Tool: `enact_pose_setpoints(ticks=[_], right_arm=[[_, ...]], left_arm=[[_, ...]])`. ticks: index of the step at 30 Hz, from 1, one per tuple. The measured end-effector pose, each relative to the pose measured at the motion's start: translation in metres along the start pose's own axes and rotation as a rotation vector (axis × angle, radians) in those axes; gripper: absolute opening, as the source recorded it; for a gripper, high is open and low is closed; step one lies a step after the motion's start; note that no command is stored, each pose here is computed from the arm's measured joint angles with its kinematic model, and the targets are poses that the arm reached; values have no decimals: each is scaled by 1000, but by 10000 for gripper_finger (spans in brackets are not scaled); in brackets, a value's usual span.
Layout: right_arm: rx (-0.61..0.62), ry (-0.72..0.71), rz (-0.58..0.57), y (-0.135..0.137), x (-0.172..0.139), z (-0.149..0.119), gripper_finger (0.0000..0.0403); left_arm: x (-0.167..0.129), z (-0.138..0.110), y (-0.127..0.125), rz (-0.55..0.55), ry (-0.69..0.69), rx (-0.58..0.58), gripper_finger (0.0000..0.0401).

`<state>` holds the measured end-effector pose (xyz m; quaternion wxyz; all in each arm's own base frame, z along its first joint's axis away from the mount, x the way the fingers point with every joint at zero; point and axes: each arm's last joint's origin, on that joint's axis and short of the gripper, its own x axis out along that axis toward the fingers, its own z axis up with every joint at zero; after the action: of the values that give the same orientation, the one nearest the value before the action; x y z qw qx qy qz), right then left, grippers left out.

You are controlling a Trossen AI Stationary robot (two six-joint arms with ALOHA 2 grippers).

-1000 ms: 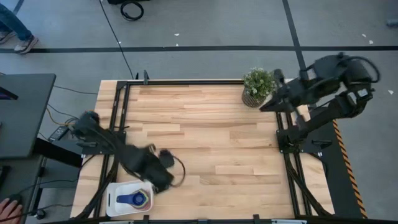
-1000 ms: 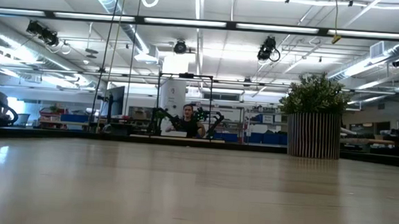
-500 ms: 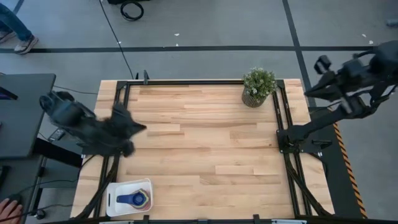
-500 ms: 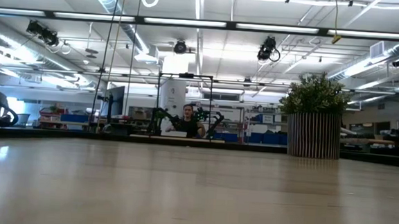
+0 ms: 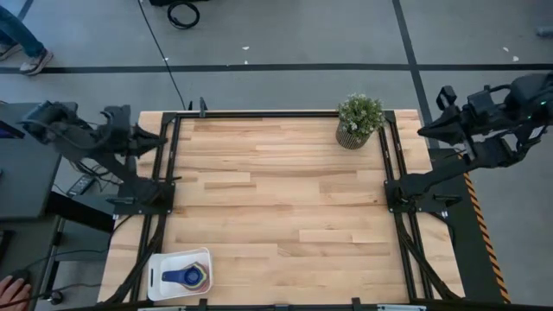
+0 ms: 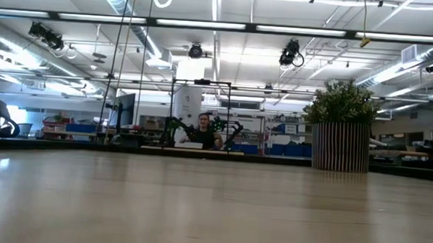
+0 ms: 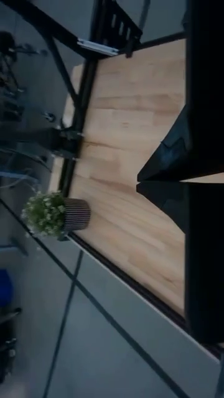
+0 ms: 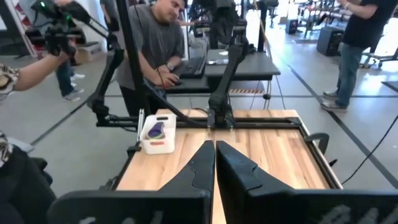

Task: Nest measuring cups in basket
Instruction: Return to Home Position

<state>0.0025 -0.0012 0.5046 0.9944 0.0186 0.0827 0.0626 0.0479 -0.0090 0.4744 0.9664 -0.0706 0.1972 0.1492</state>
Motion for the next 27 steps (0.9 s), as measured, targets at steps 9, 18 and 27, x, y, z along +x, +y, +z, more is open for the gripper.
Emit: enact_pose_setpoints(ticks=[9,18,27], right_arm=[[42,-93,-1,-2,-5,-31,22],[67,-148,5,-4,-5,-61,22],[93,-172,-40,-7,6,-93,22]], left_arm=[[2,-37,20,-75,-90,27,8],[4,-92,52,-149,-211,-32,8],[0,-137,81,-367,-418,-39,8]])
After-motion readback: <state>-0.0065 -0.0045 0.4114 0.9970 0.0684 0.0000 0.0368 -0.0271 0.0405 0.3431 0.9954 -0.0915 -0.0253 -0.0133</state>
